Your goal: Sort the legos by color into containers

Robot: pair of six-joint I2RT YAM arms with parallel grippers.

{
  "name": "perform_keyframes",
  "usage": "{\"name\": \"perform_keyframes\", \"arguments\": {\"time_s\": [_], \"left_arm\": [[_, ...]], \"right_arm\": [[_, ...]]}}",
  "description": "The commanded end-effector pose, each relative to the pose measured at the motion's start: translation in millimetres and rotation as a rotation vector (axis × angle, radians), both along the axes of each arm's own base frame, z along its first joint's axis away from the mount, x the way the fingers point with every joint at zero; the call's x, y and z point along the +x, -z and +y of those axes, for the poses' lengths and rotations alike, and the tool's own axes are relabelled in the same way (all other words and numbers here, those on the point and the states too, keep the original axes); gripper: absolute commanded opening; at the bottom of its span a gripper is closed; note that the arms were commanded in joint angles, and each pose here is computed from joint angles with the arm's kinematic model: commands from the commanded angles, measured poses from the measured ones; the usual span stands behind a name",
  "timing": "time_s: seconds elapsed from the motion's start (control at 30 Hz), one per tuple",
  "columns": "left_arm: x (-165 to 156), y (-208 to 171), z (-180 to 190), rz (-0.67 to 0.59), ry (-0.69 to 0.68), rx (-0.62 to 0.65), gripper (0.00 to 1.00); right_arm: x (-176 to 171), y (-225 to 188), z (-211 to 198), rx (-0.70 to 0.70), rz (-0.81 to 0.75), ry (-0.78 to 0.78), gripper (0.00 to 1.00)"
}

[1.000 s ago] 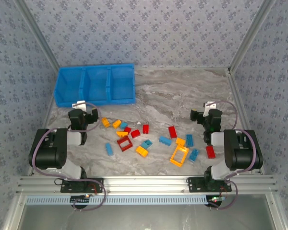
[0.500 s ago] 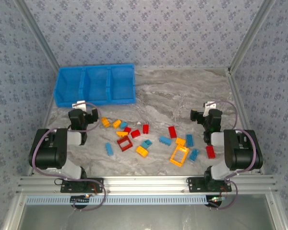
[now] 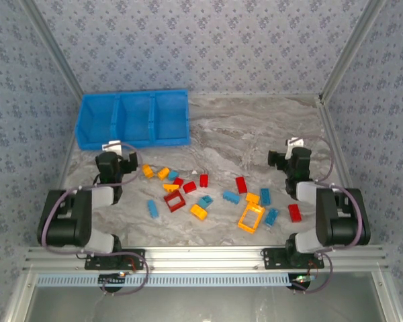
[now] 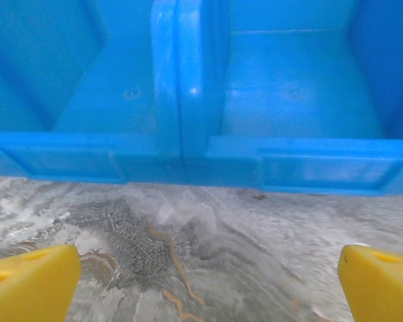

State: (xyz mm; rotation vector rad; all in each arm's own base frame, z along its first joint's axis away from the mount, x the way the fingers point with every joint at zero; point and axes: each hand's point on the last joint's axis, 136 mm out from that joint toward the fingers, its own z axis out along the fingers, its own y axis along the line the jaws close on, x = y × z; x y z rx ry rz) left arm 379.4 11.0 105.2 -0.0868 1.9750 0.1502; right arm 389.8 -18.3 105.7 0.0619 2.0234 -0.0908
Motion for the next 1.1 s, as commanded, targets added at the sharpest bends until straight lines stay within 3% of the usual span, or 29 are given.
{"name": "perform_keyframes", "arguments": {"time_s": [0.0,0.1,0.17,0.23,0.27,0.33,0.4,0.5,0.6,0.77,0.9,1.07], "left_arm": [[-0.2,-90.2,-12.5,-0.165,0.017,0.051,0.98],[-10.6,-155.7,-13.5,-0.256,-0.009,0.058,0.98],[-23.9,-186.6,10.6,-0.256,-0.183,-0.049,0.98],[-47.7,-196.1,43.3,-0.191,-0.432,-0.205,0.98],[-53.4,-200.5,57.4,-0.205,-0.52,-0.268,0.98],[-27.3,-195.9,58.4,-0.155,-0.397,-0.424,0.98],[-13.2,-180.6,69.9,-0.01,-0.443,-0.483,0.98],[18.8,-152.9,67.3,0.221,-0.4,-0.417,0.98],[46.5,-121.4,61.6,0.383,-0.343,-0.384,0.98],[83.9,-85.6,56.4,0.444,-0.243,-0.34,0.93],[104.9,-63.8,48.2,0.506,-0.154,-0.322,0.86],[120.0,-44.1,46.2,0.557,-0.132,-0.32,0.85]], "right_arm": [[1.9,-92.9,6.0,-0.011,-0.158,0.017,1.0],[-8.1,-181.9,31.8,0.014,-0.286,-0.024,1.0],[-13.0,-219.8,36.8,0.168,-0.252,0.035,1.0],[-19.0,-217.3,28.6,0.382,-0.111,0.179,1.0],[-18.7,-210.1,34.6,0.47,-0.042,0.178,1.0],[-8.6,-216.3,75.6,0.581,0.027,-0.041,1.0],[-10.5,-219.1,111.6,0.532,0.041,-0.143,1.0],[-21.8,-230.4,175.1,0.369,-0.01,-0.269,1.0],[-26.9,-234.9,232.8,0.347,-0.021,-0.406,1.0],[-43.0,-225.9,322.4,0.253,0.005,-0.608,1.0],[-48.9,-209.8,358.7,0.224,0.087,-0.668,0.99],[-58.5,-194.9,379.7,0.211,0.128,-0.702,0.98]]}}
